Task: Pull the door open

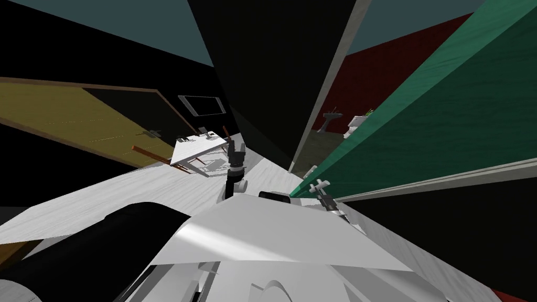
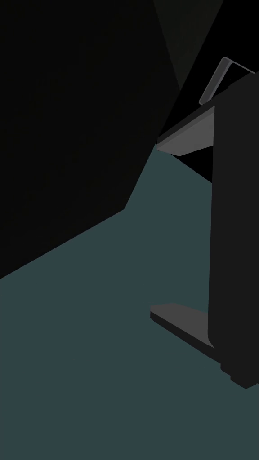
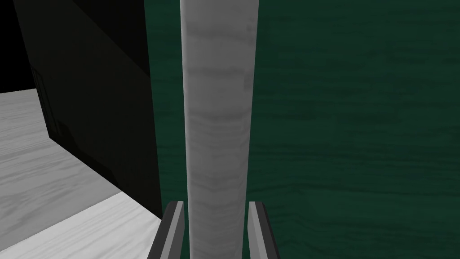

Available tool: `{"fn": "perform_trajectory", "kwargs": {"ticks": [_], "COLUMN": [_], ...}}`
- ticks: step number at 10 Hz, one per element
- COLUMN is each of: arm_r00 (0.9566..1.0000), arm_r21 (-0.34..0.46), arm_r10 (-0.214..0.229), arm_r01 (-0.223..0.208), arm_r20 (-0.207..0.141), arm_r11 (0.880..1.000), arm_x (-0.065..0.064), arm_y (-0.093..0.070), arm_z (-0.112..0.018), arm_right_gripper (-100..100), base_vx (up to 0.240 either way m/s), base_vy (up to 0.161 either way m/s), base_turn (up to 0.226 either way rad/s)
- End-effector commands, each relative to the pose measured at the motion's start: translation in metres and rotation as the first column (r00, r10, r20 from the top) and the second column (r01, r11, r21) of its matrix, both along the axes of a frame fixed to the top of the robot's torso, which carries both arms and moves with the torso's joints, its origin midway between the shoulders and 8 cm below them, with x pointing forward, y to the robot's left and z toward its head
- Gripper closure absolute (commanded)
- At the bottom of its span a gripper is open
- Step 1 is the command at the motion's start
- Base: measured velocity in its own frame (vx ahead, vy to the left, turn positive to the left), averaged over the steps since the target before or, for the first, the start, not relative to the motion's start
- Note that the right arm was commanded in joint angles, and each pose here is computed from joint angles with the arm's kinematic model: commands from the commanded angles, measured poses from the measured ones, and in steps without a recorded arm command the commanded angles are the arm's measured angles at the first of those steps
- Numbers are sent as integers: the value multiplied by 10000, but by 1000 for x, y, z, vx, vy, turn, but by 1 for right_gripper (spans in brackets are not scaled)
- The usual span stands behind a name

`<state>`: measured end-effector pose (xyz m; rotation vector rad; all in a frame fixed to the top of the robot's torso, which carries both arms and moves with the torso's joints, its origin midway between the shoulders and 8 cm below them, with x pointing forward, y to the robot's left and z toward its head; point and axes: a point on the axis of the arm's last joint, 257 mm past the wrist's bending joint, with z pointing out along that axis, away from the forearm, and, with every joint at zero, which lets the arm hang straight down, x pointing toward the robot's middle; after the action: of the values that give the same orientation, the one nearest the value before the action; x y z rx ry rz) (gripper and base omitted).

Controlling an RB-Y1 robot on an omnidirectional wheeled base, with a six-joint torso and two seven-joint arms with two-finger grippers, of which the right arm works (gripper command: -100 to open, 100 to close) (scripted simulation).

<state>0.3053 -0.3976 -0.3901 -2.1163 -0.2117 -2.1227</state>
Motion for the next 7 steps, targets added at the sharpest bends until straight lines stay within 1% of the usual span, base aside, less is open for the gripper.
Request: {"fn": "perform_trajectory", "kwargs": {"ticks": [1, 4, 5, 6, 7], "arm_r00": [10000, 9999, 9999, 9998, 9997], "arm_r21": [16, 24, 29, 32, 32], "arm_r10": [65, 165, 169, 214, 228], "arm_r01": [-65, -165, -169, -214, -227], "arm_r20": [-36, -33, -32, -62, -60], "arm_r11": [10000, 9999, 9999, 9998, 9997], "arm_x": [-2, -2, -1, -2, -1], "arm_y": [1, 2, 3, 4, 4], "arm_z": [-2, -1, -2, -3, -3], "arm_right_gripper": [100, 100, 100, 100, 100], "base_vx": [-243, -255, -115, -178, -232], "base_vy": [-101, -117, -42, -60, -111], "base_turn": [163, 168, 37, 181, 217]}}
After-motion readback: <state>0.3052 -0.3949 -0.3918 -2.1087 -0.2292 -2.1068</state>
